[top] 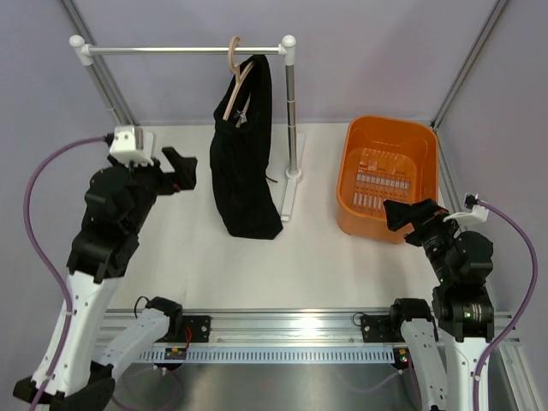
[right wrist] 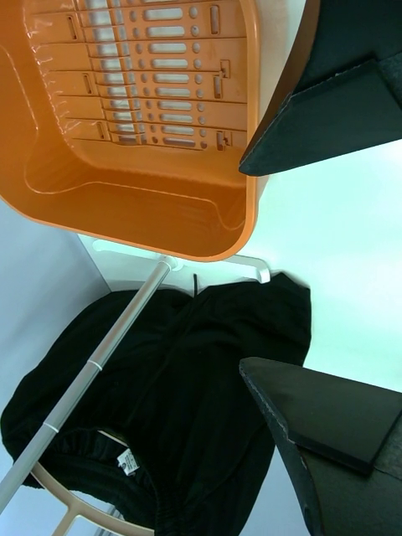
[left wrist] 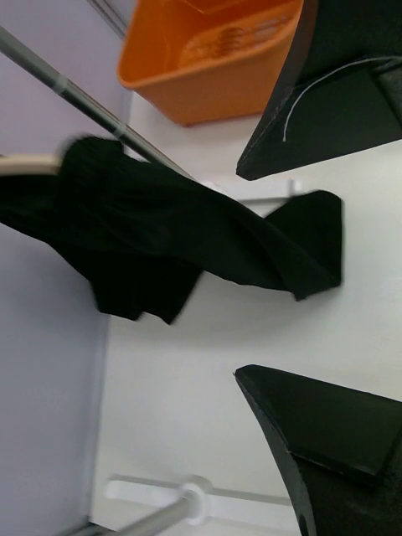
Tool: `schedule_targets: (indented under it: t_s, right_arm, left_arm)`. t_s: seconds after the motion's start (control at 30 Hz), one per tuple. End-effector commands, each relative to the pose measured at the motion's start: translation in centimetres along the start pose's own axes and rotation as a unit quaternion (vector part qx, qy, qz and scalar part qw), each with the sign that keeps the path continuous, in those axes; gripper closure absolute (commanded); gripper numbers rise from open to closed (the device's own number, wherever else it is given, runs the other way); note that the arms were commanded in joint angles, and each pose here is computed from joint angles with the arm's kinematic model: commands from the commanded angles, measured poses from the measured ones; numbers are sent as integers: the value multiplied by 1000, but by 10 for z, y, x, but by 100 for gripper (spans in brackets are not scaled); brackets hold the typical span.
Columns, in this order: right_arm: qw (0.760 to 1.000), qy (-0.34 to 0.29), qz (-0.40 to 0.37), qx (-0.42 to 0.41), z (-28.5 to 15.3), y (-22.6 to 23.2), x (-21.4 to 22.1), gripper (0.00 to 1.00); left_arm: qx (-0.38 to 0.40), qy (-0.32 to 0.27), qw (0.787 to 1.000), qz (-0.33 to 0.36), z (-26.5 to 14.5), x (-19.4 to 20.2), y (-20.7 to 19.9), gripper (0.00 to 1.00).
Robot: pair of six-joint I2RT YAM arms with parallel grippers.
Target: Remove the shorts from the hanger
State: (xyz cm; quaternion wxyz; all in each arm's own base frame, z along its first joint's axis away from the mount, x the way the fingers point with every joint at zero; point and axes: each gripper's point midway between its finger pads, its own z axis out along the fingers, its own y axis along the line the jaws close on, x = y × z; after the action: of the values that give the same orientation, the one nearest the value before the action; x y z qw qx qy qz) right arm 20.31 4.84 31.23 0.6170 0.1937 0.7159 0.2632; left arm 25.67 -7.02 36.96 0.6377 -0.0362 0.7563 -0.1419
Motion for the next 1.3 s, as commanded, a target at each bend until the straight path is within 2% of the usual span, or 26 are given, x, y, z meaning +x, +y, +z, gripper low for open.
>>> schedule_targets:
  t_s: [0.0, 0.03, 0.07, 0.1, 0.13, 0.17, 0.23, 0.27, 0.3, 0.33, 0.4, 0.47, 0.6, 0.83, 1.27]
  right_arm:
    - [1000, -4, -6, -25, -1, 13, -8, 1]
    - [1000, -4, -6, -25, 0, 14, -9, 0]
    - [1000, -3, -6, -25, 0, 15, -10, 0]
    - [1000, 3, -8, -25, 3, 15, -9, 1]
    - [1000, 5, -8, -29, 3, 18, -10, 0]
    - [1000, 6, -10, -29, 4, 18, -12, 0]
    - [999, 11, -13, -28, 8, 20, -13, 1]
    - [999, 12, -15, -27, 10, 19, -14, 1]
    - [999, 16, -18, -21, 14, 17, -14, 1]
    - [999, 14, -21, -21, 15, 19, -17, 1]
    - [999, 16, -26, -16, 20, 17, -19, 1]
    - [999, 12, -28, -16, 23, 18, -22, 0]
    - [999, 24, -29, -22, 36, 19, -20, 1]
    - [999, 30, -33, -16, 48, 12, -16, 1]
    - [999, 37, -30, -11, 53, 6, -10, 1]
  left_arm:
    - [49, -66, 997, 9, 32, -69, -35, 1]
    - [58, -90, 994, 21, 34, -95, -42, 1]
    - [68, -94, 993, 35, 42, -105, -49, 1]
    - [66, -64, 994, 60, 75, -96, -52, 1]
    - [71, -65, 993, 69, 84, -104, -57, 1]
    - [80, -87, 990, 78, 85, -129, -66, 1]
    - [77, -71, 991, 87, 120, -127, -70, 2]
    - [82, -92, 988, 89, 122, -146, -77, 3]
    - [83, -92, 988, 96, 131, -149, -79, 3]
    - [81, -71, 989, 102, 157, -138, -80, 5]
    - [82, -75, 988, 107, 167, -152, -85, 7]
    - [80, -55, 989, 111, 194, -139, -86, 8]
    - [89, -68, 987, 118, 212, -140, -94, 9]
    - [113, -48, 985, 124, 230, -120, -108, 14]
    - [96, -13, 987, 130, 248, -91, -110, 33]
